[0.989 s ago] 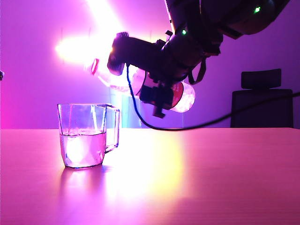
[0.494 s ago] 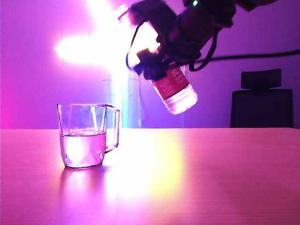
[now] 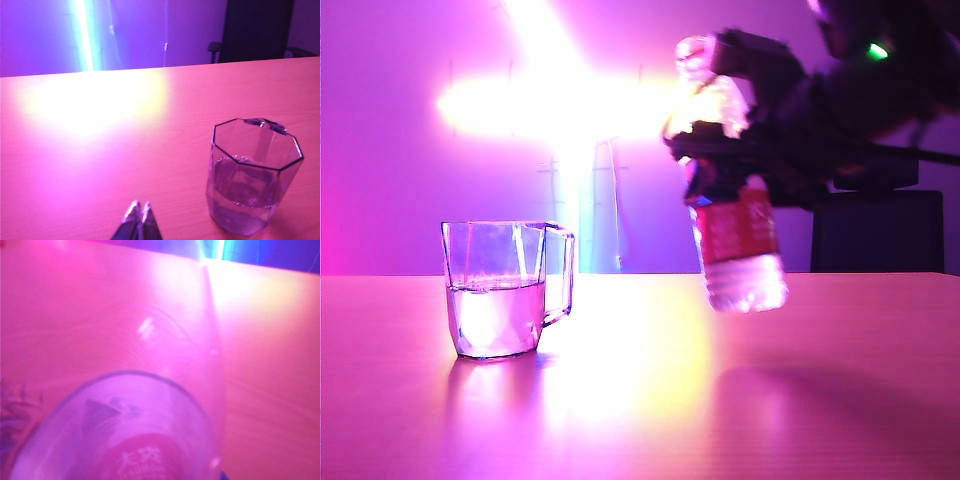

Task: Pick up the mineral water bottle on the table and pour water into the mug until it's half full.

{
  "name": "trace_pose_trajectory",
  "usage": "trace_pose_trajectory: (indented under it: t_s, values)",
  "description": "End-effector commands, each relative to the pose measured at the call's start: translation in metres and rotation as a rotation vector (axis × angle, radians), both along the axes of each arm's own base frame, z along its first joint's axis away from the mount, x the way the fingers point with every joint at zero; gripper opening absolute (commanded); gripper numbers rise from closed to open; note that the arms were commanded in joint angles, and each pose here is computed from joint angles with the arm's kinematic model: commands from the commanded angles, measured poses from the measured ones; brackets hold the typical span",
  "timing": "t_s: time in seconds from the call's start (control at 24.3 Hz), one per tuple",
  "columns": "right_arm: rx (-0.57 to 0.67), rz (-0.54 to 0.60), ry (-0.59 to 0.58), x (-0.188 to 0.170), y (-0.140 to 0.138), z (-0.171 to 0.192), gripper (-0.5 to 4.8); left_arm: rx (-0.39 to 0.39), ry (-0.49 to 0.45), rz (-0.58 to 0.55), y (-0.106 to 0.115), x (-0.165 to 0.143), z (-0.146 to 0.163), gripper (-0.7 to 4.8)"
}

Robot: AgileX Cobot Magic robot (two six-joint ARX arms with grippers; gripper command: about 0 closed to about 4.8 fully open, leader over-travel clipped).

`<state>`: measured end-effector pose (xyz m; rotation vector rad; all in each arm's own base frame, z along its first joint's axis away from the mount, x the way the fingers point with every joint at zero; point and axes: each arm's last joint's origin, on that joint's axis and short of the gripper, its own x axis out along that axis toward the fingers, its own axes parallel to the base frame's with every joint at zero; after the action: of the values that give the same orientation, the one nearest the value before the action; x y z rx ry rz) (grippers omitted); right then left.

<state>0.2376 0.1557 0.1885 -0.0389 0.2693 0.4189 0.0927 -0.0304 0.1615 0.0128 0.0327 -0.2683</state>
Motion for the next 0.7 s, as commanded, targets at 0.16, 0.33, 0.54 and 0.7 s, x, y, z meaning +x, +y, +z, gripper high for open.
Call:
trace_pose_trajectory:
  t_s: [0.16,0.33,0.54,0.7]
  values:
    - [0.117,-0.029,-0.089,-0.007,-0.016,-0.01,2.7,-0.008,-0.014,0.005,0.001,0.0,0.003,-0.02]
    - [0.138,-0.003,-0.066,-0.004,-0.015,-0.025,2.74,-0.008,-0.014,0.005,0.001,0.0,0.003,-0.02]
    - [0.18,0.026,-0.064,-0.002,-0.013,-0.027,3.17,-0.008,-0.014,0.005,0.001,0.0,0.003,-0.02]
    - [0.174,0.02,-0.057,-0.003,-0.014,-0.029,3.93,-0.008,-0.014,0.005,0.001,0.0,0.003,-0.02]
